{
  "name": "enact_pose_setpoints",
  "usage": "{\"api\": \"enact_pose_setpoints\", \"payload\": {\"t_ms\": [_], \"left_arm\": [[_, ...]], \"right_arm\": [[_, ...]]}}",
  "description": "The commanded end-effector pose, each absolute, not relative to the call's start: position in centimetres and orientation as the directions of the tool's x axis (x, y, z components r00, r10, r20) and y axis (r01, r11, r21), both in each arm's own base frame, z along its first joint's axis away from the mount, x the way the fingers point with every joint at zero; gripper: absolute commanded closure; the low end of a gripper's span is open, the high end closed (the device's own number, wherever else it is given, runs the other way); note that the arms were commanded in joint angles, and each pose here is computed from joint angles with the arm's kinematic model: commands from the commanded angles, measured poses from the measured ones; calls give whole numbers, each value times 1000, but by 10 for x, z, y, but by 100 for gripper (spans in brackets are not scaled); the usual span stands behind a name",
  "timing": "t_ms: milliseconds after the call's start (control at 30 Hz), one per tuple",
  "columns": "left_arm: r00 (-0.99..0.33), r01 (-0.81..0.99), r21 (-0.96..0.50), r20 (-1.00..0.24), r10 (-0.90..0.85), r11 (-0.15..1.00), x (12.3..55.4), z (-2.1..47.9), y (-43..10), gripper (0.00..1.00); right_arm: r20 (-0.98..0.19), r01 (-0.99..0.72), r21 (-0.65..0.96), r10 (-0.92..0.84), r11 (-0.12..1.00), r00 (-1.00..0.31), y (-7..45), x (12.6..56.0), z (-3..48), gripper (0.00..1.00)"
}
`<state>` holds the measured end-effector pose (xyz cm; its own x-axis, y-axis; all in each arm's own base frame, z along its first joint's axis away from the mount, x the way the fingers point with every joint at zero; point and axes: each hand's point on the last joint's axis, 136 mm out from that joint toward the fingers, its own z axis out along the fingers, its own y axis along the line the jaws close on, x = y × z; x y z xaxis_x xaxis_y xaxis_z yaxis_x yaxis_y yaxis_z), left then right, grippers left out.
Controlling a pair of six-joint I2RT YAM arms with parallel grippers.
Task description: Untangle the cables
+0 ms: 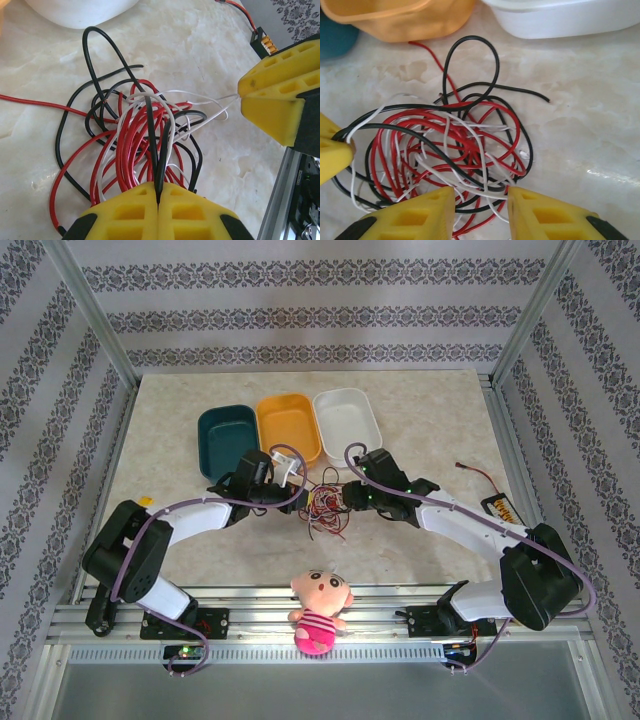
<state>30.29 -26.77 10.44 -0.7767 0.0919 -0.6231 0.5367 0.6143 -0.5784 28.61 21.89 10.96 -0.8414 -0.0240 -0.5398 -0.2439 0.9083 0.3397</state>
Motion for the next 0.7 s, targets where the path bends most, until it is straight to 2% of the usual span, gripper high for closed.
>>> {"api": "enact_pose_setpoints", "payload": {"t_ms": [0,200,667], "left_arm": [[-720,610,-559,-687,98,562,300,123,-269,100],[-641,691,-513,-760,104,510,302,144,-275,100],[-646,691,-544,-760,69,476,314,148,-287,100]], "right_arm": [[-582,-310,406,-19,859,-813,237,287,142,66],[-596,-372,425,-54,825,-801,244,293,154,66],[-587,-459,400,-163,793,-793,259,303,140,71]]}}
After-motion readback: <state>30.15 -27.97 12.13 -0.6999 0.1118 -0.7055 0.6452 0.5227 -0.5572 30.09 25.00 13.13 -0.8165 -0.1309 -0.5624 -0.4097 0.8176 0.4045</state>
